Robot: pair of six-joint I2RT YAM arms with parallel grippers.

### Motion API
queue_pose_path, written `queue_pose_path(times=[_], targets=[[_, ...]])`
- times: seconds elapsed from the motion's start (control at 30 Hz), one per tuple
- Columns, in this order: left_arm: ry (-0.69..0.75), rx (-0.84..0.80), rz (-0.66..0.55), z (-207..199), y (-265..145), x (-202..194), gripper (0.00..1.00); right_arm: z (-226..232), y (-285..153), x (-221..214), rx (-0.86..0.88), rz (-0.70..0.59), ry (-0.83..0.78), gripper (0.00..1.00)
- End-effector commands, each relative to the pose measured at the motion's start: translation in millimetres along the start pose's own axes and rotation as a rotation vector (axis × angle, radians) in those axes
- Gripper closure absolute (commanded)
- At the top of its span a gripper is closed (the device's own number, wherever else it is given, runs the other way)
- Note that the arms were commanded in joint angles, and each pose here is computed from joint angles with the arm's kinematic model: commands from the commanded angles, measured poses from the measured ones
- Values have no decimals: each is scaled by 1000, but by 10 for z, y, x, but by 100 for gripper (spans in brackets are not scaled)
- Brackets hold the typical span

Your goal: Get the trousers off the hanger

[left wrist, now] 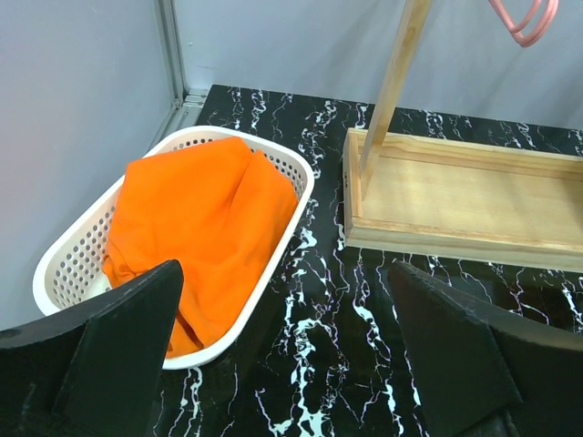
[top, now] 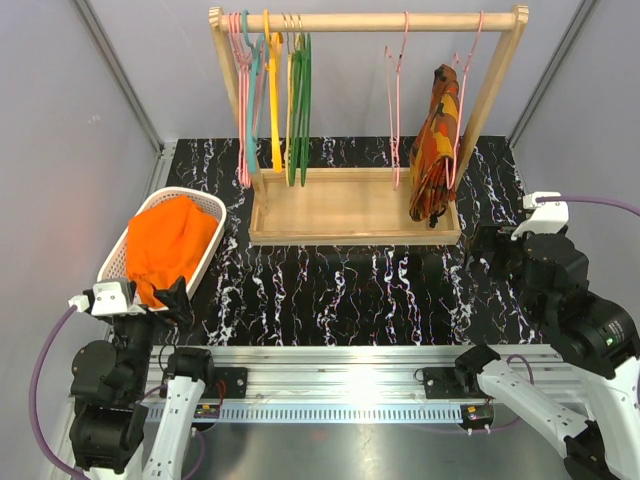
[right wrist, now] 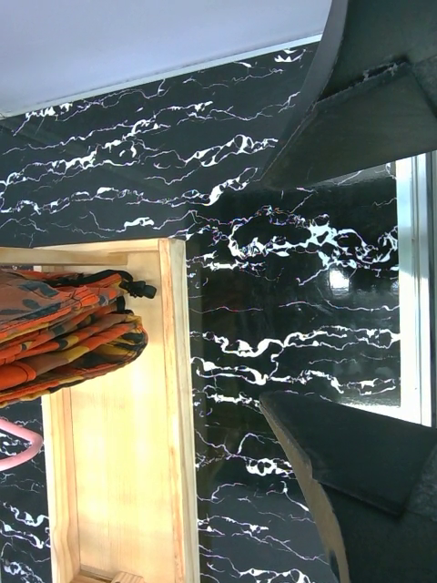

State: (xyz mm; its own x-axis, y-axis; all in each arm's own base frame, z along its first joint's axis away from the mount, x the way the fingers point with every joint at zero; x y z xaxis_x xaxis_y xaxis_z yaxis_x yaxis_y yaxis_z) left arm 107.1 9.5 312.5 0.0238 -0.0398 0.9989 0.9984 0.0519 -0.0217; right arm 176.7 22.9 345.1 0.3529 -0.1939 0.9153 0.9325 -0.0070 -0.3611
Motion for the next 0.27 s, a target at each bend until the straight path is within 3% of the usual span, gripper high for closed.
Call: queue_pose_path(times=[0.0,0.23], targets=[[12,20,-54,42,32,170,1,21,-32,153,9,-44,7,1],[17,21,-49,41,63,156,1,37,-17,135,15,-37,-2,1]])
Point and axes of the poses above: each gripper's point midway between its finger pads, its own y axis out along the fingers, its own z axis along the line the jaws close on, x = y × z, the point moved 1 cm from there along -y, back along the fingers, and after that the axes turned 8 degrees about y, right-handed, at the moved point
